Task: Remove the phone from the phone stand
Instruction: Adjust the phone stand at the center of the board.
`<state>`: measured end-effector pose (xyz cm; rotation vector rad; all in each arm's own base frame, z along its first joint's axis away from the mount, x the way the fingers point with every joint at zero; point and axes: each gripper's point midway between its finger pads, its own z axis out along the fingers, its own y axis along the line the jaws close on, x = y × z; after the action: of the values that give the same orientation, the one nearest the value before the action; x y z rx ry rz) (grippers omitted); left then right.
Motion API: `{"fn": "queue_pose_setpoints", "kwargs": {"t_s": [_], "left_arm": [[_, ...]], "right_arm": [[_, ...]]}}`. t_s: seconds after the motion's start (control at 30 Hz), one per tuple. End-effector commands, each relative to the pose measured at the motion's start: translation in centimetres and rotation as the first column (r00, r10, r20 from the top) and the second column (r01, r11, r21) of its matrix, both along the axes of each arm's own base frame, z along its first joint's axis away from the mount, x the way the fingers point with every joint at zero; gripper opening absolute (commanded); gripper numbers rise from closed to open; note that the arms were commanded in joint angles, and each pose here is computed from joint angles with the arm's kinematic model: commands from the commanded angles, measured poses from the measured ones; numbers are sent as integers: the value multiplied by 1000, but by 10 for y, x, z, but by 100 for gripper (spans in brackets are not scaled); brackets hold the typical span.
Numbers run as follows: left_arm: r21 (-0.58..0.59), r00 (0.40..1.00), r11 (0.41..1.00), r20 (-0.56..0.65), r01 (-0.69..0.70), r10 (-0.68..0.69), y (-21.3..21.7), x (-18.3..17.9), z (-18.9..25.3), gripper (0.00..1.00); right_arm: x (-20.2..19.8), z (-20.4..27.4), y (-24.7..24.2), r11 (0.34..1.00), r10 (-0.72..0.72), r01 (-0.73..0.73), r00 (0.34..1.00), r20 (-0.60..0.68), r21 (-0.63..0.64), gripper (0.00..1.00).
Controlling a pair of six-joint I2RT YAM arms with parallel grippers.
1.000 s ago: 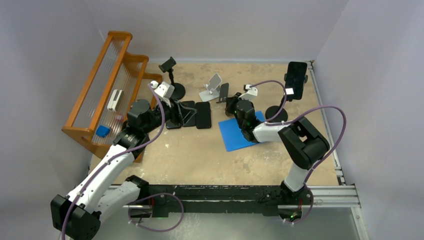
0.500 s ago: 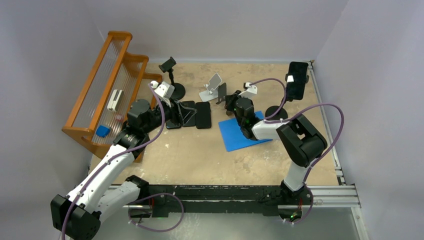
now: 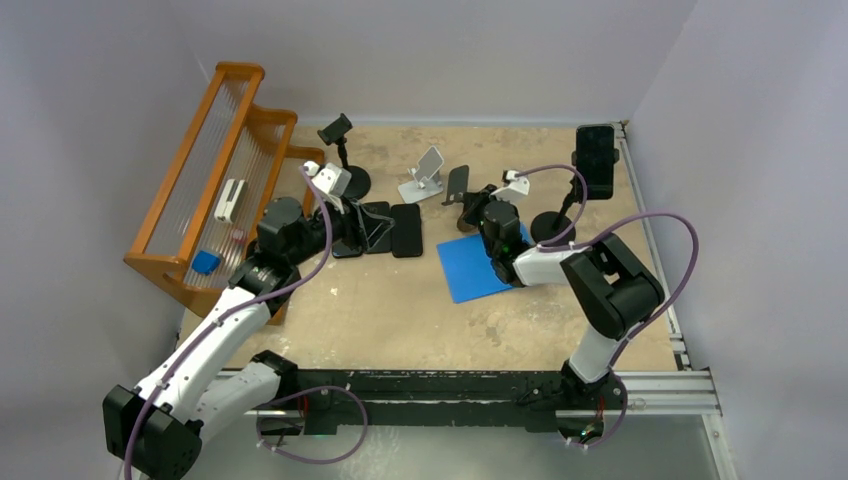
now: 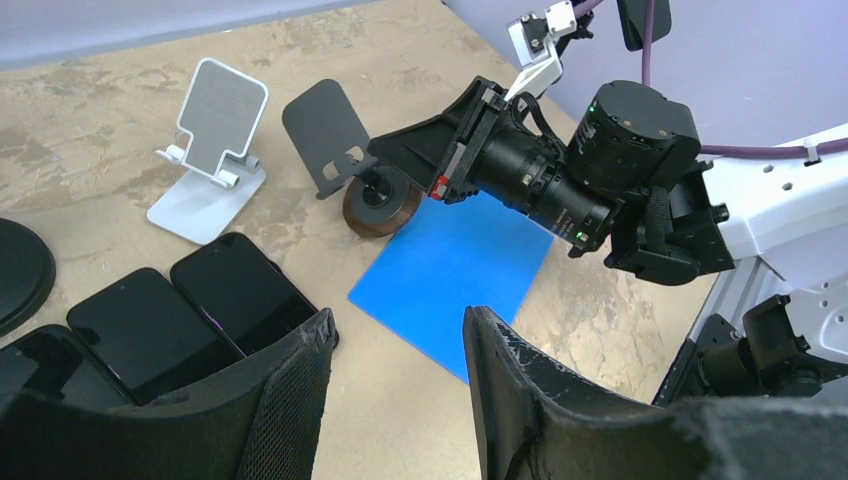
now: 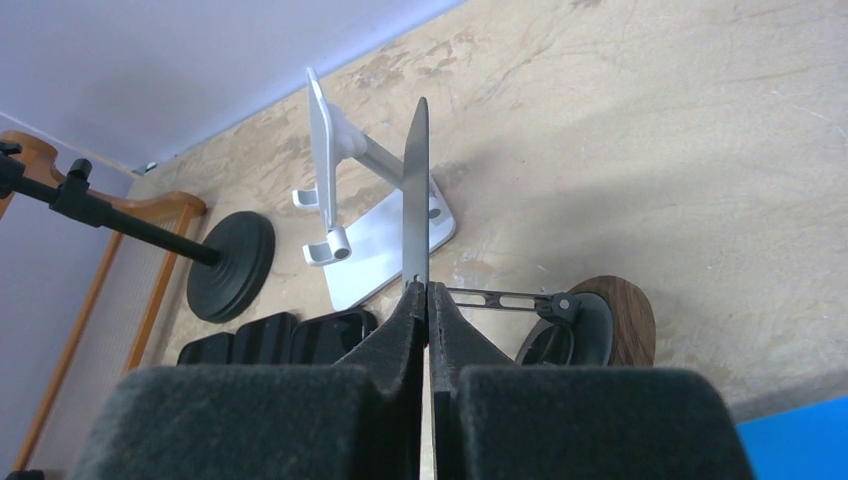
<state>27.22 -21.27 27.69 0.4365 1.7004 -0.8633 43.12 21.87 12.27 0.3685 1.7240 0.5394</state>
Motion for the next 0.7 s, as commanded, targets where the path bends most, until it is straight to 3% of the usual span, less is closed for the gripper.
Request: {"fn": "queue_pose_setpoints", "kwargs": {"t_s": [0.0,0.07,0.37,0.67], "left_arm": [[-19,998,1000,64,22,-21,-5,0,22,49],[-19,998,1000,64,25,-24,-5,0,22,49],[-23,998,999,62,31,-30,-6,-1,22,49],[-23,998,999,58,34,-33,-7,-1,21,49]], "right_arm": [[-8,-16,-18,998,-50,48,998,-44,-36,0],[-10,-18,-19,998,-49,47,998,-50,-38,0],[-20,-22,-26,997,-59,55,995,-76,-46,27],[-31,-27,-35,996,-75,70,993,-96,-55,39]]}}
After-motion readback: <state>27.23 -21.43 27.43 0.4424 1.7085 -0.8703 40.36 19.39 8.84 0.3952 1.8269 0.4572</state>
